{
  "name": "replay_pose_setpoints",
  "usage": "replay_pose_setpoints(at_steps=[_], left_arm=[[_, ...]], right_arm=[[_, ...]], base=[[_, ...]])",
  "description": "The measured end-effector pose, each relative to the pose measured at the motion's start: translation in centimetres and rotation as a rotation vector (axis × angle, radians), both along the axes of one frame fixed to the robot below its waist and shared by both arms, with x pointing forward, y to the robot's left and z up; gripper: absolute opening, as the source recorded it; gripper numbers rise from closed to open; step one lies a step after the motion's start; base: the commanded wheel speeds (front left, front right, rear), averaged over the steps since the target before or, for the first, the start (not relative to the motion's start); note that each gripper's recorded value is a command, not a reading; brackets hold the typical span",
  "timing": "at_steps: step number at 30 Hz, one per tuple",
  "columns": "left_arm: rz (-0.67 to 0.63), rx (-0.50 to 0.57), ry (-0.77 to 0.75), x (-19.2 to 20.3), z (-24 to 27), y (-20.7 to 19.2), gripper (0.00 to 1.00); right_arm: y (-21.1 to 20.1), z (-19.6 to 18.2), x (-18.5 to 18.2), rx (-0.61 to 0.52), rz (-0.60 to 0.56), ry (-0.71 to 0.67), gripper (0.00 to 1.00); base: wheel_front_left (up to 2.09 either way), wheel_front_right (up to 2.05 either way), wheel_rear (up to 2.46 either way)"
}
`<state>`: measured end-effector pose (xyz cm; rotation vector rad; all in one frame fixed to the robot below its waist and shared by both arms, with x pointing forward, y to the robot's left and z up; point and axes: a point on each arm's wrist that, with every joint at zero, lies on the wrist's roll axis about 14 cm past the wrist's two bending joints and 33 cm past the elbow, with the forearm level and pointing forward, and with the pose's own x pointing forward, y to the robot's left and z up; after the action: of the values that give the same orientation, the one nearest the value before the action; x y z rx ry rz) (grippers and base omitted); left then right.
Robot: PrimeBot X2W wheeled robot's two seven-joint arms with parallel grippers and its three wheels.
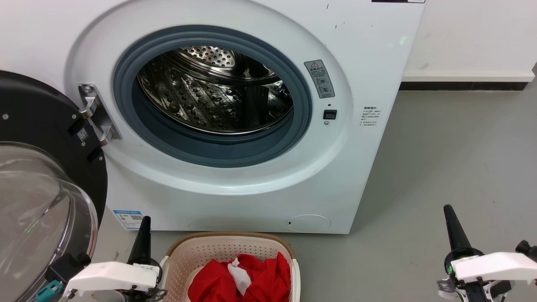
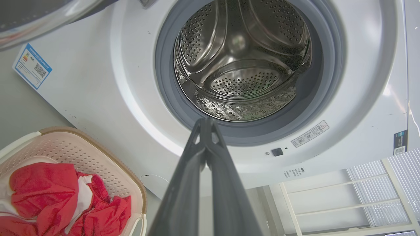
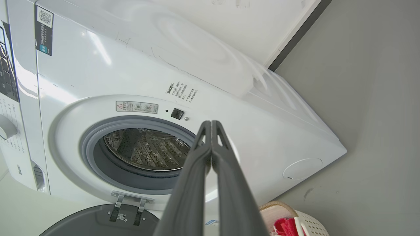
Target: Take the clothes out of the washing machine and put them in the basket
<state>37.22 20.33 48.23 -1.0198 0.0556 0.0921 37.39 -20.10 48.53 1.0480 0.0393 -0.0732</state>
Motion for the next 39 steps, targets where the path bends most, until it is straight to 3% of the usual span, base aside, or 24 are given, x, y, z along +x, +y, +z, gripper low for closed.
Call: replay_pose_setpoints(at_steps=[39], left_arm=[[-0.012,-0.375,-0.055,1.1,1.4,-0.3,0.00]], right_arm=[[0.1,1.1,0.9,0.359,0.008,-0.038,0.00]], base=[[0.00,0.00,0.00]])
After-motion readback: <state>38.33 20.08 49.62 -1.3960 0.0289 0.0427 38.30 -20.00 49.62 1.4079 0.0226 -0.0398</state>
